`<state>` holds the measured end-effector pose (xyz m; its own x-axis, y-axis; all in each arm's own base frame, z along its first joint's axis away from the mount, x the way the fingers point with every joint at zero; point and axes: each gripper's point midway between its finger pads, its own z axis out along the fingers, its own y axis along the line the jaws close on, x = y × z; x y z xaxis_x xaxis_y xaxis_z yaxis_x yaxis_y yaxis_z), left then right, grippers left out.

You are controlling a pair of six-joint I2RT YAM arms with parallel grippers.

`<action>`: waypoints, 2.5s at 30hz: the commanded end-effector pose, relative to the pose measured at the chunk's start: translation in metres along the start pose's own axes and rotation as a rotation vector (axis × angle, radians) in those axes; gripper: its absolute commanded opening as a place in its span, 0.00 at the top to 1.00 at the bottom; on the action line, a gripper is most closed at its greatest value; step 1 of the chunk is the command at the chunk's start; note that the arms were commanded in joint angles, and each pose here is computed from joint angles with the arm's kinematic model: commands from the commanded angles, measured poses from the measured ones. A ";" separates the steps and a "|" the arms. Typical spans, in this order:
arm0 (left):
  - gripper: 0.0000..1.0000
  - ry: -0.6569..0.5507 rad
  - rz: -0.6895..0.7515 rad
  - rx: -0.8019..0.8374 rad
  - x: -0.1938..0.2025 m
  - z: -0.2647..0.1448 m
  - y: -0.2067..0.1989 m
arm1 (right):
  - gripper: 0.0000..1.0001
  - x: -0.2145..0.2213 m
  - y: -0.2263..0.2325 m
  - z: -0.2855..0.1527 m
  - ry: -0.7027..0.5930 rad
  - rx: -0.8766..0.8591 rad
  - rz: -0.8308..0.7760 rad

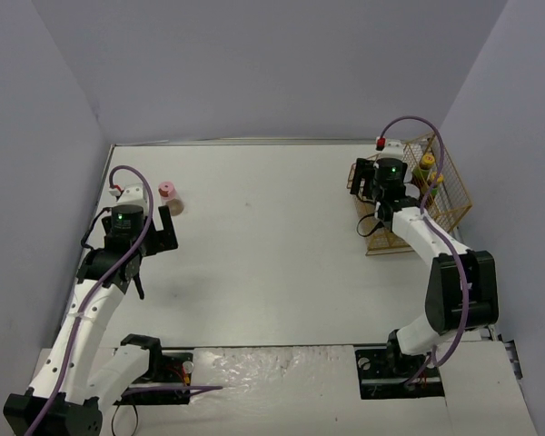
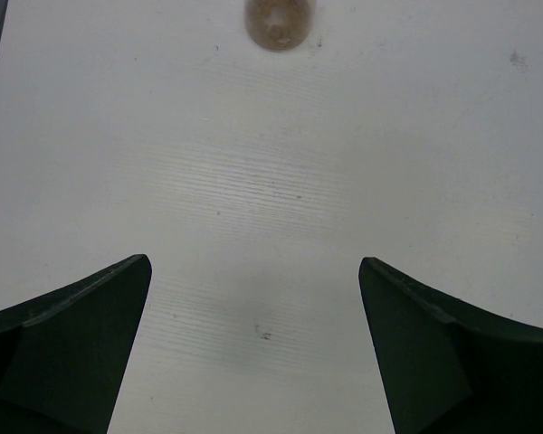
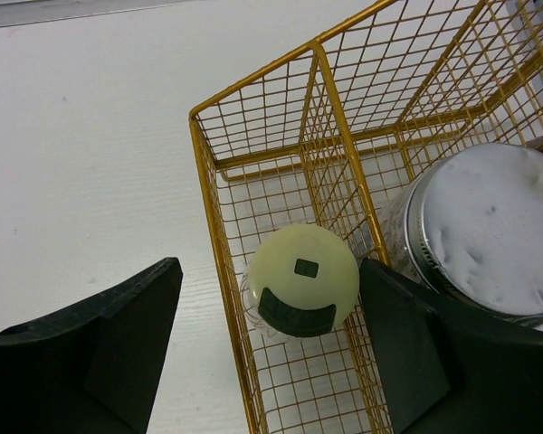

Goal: Organize the condiment bottles

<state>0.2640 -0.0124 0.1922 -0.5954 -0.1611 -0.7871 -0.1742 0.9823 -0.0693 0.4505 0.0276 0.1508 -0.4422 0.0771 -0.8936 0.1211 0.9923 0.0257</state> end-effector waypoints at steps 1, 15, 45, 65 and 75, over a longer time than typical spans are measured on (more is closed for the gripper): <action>0.03 -0.052 -0.029 0.007 -0.017 0.001 -0.002 | 0.21 -0.078 0.011 -0.038 -0.186 -0.068 0.056; 0.03 -0.035 -0.131 -0.016 -0.064 0.050 -0.021 | 0.00 -0.139 0.038 -0.172 -0.379 -0.336 0.133; 0.48 0.219 -0.055 -0.135 -0.083 0.229 -0.022 | 0.00 -0.067 0.057 -0.229 -0.309 -0.536 0.210; 0.73 0.229 0.310 0.391 0.008 0.099 -0.287 | 0.00 -0.058 0.044 -0.224 -0.294 -0.456 0.197; 0.49 0.256 0.460 0.490 0.062 0.058 -0.354 | 0.00 -0.046 0.038 -0.218 -0.264 -0.418 0.181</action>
<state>0.3223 -0.3584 0.1073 -0.7206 0.3739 -0.5839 0.5051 0.8600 -0.0726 0.2778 0.0850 0.2808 -0.2514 0.2869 -0.9244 -0.2107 0.9159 0.3416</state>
